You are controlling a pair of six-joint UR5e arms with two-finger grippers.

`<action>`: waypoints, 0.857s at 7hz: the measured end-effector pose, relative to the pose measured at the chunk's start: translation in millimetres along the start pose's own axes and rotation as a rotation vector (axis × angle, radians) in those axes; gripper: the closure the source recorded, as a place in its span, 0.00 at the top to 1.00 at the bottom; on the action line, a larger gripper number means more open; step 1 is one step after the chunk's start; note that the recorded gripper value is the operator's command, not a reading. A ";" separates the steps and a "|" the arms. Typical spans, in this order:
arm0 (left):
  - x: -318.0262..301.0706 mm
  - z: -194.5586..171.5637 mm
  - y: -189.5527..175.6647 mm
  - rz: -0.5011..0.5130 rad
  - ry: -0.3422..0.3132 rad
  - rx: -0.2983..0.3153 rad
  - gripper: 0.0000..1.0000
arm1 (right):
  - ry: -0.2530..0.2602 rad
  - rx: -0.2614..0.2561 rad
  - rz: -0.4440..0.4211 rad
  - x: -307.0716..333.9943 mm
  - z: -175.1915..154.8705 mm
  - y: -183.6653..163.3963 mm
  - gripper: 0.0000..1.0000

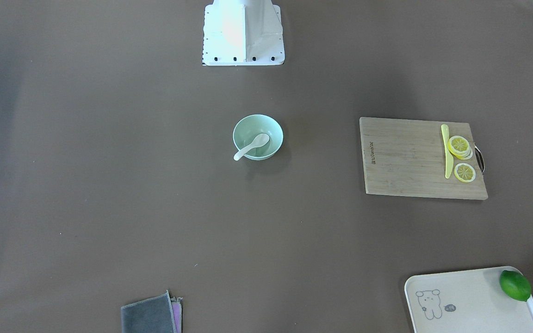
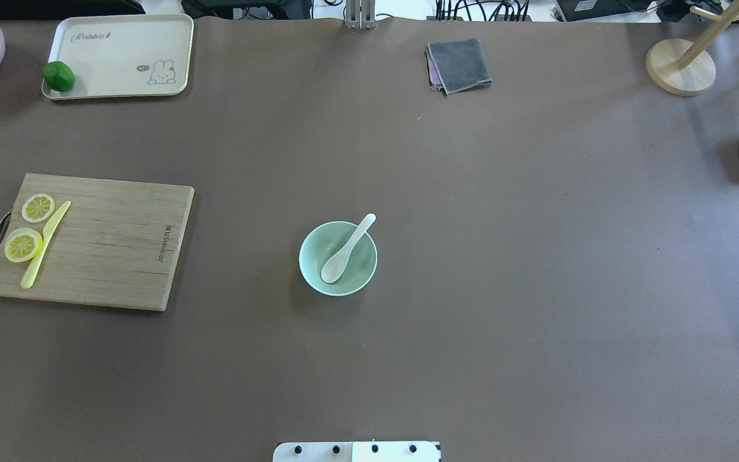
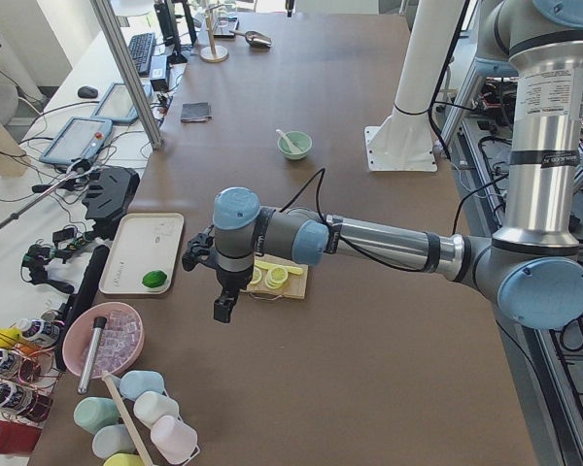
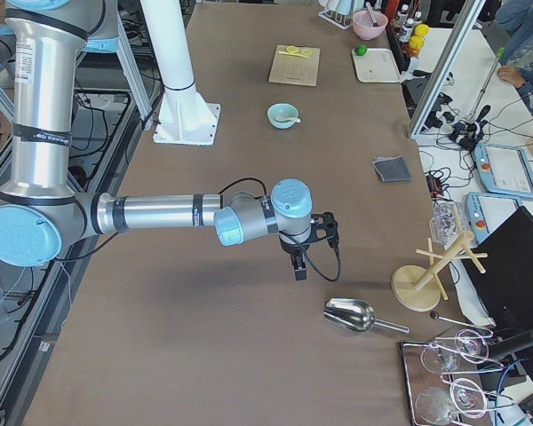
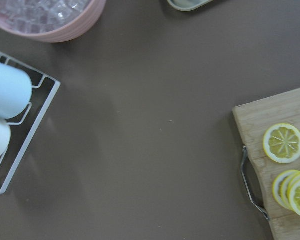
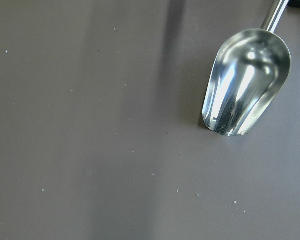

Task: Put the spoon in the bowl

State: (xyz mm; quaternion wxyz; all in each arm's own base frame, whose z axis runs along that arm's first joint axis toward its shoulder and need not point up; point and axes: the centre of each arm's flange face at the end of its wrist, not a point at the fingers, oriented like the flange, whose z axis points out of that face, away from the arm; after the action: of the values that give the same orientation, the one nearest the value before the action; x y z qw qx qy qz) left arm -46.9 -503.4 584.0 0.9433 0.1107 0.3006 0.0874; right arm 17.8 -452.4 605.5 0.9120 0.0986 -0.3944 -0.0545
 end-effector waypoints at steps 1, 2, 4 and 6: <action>-2.3 1.2 0.8 -0.017 -0.018 -0.003 0.98 | -0.004 -0.001 -0.003 5.0 1.1 3.3 1.00; -3.1 1.3 1.0 -0.022 -0.024 -0.003 0.98 | -0.006 -0.004 -0.002 8.6 3.3 4.5 1.00; 0.0 -2.8 -0.6 -0.018 -0.021 0.006 0.98 | -0.005 -0.005 -0.003 10.4 4.8 5.2 1.00; 5.8 -4.2 -3.6 -0.011 0.023 0.011 0.98 | -0.001 -0.006 -0.002 11.4 5.3 5.6 1.00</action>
State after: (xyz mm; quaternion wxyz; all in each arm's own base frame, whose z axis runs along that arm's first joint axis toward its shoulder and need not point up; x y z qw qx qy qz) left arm -44.4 -504.8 576.5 0.9396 0.1134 0.3125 0.0817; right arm 21.8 -449.7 618.3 0.9121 0.0965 -0.3945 -0.0567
